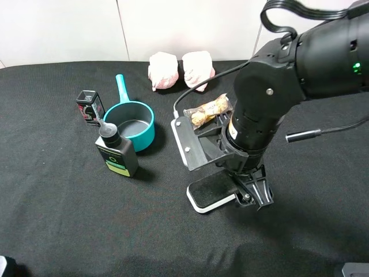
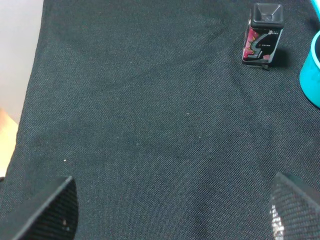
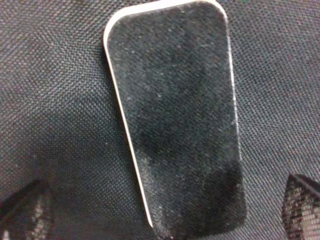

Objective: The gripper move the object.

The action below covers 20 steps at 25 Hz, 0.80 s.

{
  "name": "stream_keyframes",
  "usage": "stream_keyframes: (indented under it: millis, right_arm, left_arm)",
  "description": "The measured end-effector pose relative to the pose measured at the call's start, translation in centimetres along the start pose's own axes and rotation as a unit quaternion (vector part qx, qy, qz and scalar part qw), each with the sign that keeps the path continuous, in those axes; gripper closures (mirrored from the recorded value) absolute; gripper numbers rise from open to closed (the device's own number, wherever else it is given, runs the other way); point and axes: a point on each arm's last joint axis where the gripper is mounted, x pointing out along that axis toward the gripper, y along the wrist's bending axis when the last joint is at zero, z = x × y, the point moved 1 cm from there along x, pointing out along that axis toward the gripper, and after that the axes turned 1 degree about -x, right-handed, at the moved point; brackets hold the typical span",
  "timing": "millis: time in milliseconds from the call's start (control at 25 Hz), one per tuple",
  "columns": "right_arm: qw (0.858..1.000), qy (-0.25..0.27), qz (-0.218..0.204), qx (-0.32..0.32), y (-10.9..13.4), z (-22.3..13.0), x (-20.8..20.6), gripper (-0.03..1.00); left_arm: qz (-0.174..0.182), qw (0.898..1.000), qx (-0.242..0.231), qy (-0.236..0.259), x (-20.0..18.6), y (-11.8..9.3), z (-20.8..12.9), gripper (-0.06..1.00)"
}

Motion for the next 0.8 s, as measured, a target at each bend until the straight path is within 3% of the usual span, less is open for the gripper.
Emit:
stream_keyframes:
  millis: [560, 800]
  right_arm:
    - [0.999, -0.021, -0.018, -0.020, -0.4, 0.5, 0.2, 0.27]
    - [1.000, -0.012, -0.003, -0.026, -0.6, 0.6, 1.6, 0.27]
  left_arm:
    - [0.000, 1.000, 0.000, 0.000, 0.0, 0.0, 0.0, 0.18]
    - [0.000, 1.000, 0.000, 0.000, 0.0, 0.0, 0.0, 0.18]
